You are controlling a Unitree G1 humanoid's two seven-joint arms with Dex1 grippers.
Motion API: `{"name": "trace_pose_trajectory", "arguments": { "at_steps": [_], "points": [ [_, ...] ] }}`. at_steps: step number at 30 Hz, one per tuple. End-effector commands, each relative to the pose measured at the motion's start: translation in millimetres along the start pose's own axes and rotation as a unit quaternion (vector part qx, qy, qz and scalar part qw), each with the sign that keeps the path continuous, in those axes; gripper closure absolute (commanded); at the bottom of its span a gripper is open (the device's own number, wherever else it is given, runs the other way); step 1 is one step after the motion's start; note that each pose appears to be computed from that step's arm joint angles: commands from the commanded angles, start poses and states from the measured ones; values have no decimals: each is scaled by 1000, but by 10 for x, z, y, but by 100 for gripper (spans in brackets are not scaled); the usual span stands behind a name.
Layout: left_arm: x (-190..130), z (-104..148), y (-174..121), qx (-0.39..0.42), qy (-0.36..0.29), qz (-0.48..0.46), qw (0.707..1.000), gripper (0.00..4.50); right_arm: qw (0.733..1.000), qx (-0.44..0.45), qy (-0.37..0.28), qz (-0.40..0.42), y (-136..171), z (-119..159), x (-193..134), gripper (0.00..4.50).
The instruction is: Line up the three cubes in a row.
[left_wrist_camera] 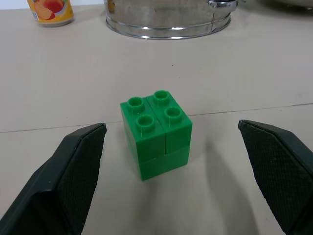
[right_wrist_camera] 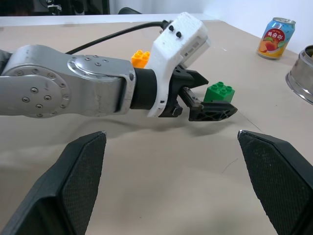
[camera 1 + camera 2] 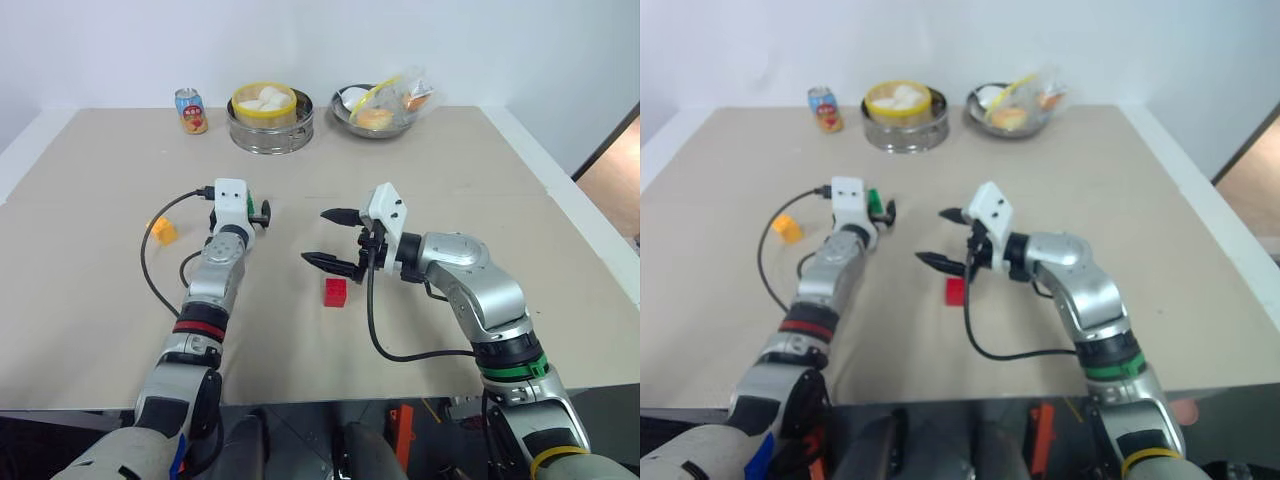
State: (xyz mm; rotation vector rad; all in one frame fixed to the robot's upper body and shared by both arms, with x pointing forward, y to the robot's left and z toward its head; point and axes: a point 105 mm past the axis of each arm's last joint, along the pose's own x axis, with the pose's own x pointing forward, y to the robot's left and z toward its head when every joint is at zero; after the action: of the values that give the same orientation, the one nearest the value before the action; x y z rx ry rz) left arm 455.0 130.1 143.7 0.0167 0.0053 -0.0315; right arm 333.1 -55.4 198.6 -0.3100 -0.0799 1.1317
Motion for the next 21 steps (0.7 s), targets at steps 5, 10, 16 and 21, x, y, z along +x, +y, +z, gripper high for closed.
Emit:
{"name": "trace_pose_trajectory", "arguments": {
  "at_steps": [5, 10, 16, 21],
  "points": [
    [107, 198, 7, 4, -31, 10, 999, 0, 1000, -20, -15, -16, -58, 111, -52, 5],
    [132, 201, 19, 1, -34, 19, 999, 93, 1000, -21, -15, -17, -62, 107, -48, 0],
    [148, 187, 70, -1, -31, 29, 999, 283, 999, -23, -15, -19, -75, 105, -48, 0],
    [151, 206, 164, 1, -33, 34, 999, 322, 999, -22, -16, -16, -73, 104, -50, 0]
  ]
}}
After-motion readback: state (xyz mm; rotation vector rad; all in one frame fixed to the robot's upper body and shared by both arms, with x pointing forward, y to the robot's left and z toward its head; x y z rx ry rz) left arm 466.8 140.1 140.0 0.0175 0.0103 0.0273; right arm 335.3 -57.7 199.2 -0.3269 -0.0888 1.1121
